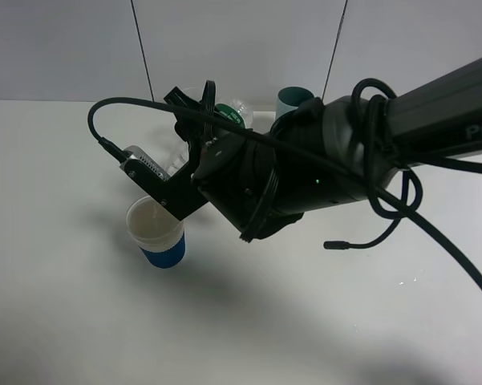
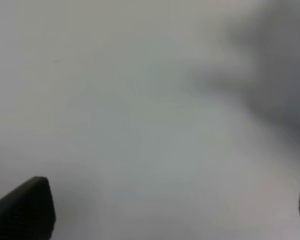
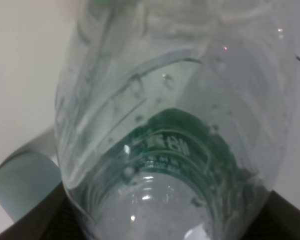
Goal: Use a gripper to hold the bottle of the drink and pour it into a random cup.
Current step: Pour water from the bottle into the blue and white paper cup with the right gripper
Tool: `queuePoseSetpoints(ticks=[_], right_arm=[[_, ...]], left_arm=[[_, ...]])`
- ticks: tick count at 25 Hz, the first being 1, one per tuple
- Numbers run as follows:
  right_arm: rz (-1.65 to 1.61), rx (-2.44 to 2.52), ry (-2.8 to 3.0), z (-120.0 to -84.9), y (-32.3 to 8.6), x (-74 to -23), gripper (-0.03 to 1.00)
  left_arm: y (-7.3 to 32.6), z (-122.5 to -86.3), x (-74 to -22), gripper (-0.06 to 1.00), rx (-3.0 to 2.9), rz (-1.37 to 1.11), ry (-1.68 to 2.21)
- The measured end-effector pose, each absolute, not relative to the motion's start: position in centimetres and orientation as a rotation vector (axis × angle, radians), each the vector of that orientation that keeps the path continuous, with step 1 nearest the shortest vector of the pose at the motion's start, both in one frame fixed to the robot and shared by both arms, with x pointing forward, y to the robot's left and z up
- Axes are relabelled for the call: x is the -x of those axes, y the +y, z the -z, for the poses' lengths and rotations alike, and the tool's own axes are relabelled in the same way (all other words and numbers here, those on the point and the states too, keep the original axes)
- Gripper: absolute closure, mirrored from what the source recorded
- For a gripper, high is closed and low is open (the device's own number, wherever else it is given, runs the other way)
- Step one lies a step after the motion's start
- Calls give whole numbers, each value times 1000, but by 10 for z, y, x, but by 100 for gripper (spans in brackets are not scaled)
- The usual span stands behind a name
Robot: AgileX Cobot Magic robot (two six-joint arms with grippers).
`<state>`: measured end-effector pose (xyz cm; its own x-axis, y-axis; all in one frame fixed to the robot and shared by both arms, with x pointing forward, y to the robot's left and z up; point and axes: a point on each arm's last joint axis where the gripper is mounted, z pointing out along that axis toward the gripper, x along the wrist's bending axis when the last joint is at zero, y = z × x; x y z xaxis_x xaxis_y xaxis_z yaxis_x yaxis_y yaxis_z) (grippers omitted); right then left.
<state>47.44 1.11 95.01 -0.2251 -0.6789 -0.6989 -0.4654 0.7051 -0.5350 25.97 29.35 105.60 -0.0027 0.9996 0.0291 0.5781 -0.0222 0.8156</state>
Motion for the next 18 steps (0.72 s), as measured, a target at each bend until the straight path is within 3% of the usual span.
queuePoseSetpoints(ticks=[18], right_arm=[[262,909,1850,-951,12,-475,40]], left_arm=[[293,-1056,-260,-5,-1665,-881,1644]])
